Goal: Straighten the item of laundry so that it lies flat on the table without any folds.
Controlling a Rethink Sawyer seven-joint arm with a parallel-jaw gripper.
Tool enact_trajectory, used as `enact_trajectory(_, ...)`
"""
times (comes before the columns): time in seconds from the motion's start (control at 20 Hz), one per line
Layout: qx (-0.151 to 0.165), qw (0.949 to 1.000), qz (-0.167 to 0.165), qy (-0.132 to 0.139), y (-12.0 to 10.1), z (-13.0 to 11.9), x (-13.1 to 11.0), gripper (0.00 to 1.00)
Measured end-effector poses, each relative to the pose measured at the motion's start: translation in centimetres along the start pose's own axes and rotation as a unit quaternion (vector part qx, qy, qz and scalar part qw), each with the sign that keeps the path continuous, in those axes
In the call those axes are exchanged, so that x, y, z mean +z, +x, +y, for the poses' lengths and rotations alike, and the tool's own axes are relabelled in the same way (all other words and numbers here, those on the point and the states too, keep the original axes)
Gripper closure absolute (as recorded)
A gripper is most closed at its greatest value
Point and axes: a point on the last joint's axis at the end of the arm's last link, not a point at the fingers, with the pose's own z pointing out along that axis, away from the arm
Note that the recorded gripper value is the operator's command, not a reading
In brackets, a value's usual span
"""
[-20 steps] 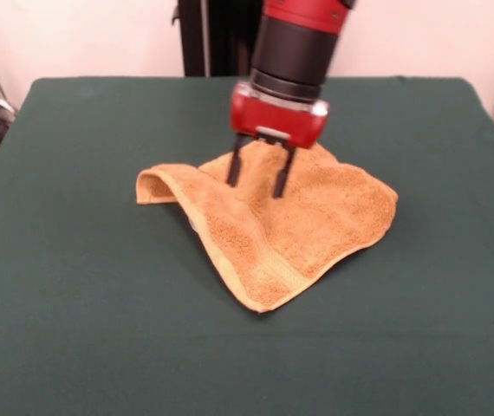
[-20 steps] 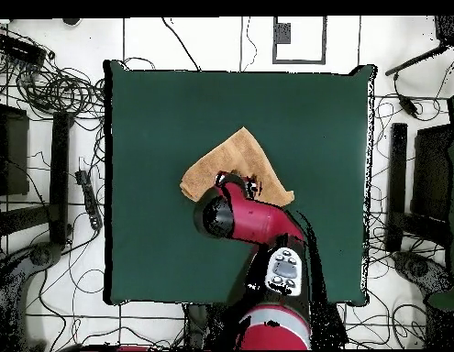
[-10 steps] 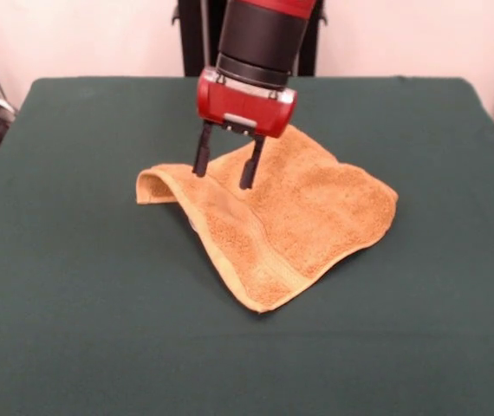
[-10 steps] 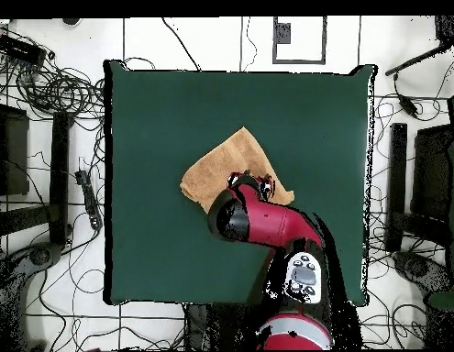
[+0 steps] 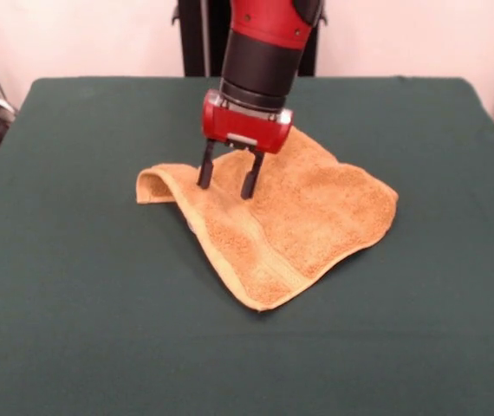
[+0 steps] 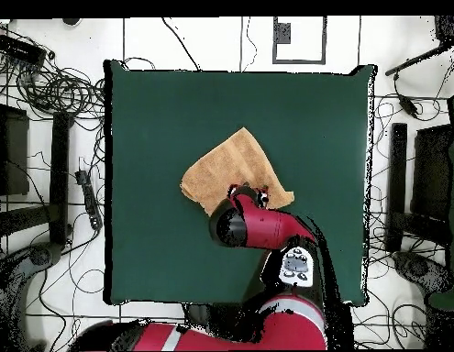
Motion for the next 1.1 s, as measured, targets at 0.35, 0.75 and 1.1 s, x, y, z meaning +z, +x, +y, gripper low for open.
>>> enact_trajectory(0.35,-0.013,0.9998,0.015,0.006,2.3,0.5,1.7,0.0)
enact_trajectory(0.75,-0.029,0.9993,0.009,0.019,2.2,0.9,1.0,0.0)
enact_trajectory(1.1,-0.042,0.9984,-0.014,0.035,0.6,2.7,-0.2,0.0)
